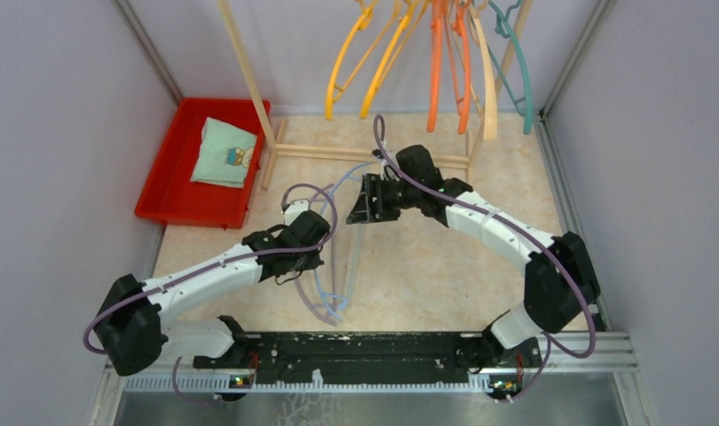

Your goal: Organize the hangers

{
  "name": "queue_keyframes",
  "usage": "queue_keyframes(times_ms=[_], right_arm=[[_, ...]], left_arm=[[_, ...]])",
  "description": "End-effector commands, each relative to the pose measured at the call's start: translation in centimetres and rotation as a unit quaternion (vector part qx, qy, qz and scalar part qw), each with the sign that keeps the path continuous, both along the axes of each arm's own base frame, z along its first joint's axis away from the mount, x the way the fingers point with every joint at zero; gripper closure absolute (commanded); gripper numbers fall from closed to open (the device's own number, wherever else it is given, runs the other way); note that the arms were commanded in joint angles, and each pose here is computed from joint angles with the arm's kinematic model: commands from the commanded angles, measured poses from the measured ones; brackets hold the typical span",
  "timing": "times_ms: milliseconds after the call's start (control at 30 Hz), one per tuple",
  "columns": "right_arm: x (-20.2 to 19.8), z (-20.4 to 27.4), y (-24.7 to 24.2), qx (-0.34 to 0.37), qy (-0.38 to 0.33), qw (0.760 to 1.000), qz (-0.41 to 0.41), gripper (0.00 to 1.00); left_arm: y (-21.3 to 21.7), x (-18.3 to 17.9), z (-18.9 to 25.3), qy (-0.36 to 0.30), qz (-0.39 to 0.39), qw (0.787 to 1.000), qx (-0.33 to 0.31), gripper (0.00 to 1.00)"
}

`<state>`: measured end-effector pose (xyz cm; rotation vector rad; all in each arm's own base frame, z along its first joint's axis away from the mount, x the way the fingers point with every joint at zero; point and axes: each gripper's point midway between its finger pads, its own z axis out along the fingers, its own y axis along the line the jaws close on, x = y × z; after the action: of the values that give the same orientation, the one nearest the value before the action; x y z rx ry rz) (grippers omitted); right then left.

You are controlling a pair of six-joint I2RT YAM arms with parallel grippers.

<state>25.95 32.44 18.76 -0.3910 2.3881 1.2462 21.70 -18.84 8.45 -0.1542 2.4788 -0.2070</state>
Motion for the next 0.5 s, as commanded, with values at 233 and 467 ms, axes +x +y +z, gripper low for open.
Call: queue_keyframes(times_ms=[233,467], right_arm=[[1.9,4.1,7.6,0.093,0.002,0.996,-0.014,0.43],[1.5,1.6,8.9,0.078,0.024,0.996,-0.024,0.44]], left_arm=[[-1.4,1.1,5.7,-0.069,-0.022,0.996,-0.058,1.00],[-2.8,0.1,5.6,-0.069,-0.065,0.992,-0.089,1.00]])
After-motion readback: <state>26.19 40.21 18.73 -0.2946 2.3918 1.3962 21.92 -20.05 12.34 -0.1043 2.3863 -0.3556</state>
